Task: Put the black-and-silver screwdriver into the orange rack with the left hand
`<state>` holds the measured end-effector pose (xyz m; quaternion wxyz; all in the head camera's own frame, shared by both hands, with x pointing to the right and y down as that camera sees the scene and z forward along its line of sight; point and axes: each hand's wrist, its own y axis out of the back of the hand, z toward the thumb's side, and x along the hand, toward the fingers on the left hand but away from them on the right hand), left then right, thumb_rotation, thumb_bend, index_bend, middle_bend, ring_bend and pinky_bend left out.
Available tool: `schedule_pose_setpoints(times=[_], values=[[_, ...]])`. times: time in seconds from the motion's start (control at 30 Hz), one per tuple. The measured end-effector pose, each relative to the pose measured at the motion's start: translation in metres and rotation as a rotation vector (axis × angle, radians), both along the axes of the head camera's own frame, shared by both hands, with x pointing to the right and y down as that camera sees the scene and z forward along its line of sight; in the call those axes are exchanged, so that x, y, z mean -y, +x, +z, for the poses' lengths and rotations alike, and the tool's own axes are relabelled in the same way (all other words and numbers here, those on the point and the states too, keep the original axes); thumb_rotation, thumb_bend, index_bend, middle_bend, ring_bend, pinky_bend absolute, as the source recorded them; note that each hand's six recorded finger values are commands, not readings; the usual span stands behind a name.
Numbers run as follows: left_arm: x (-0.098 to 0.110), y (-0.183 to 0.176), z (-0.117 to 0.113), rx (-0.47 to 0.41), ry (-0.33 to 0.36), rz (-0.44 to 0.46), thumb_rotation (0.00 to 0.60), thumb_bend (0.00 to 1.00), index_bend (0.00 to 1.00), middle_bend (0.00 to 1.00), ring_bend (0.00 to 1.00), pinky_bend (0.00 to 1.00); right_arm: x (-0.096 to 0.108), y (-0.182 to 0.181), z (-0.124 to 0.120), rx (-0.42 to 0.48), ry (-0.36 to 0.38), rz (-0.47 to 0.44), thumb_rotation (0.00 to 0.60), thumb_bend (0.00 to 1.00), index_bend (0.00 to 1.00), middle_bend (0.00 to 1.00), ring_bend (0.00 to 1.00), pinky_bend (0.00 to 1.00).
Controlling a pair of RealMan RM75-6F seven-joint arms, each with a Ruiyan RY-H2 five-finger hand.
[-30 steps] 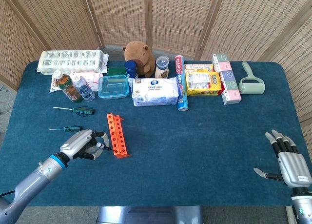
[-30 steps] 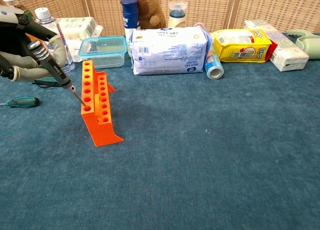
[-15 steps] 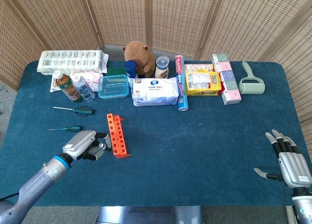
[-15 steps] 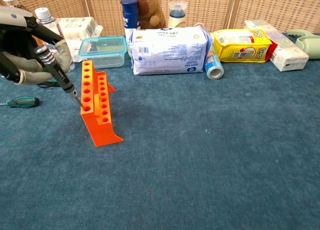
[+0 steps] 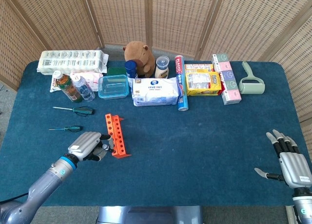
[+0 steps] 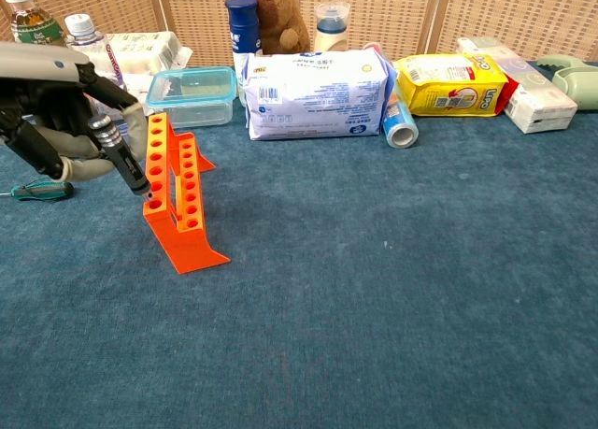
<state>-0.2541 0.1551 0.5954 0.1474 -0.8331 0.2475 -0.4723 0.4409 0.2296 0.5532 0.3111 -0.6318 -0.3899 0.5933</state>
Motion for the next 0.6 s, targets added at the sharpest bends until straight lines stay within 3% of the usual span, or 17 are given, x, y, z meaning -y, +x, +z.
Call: schedule_pose_setpoints(times=[0.6], values=[[-0.0020, 0.0101, -0.0033, 0.006, 0.016, 0.005, 0.600, 0.45, 0.51, 1.00, 1.00, 1.00, 0.0004, 0.0013, -0.0013, 0.007, -0.002, 0.003, 0.411, 0.00, 0.04, 0.00, 0.00, 0.00]])
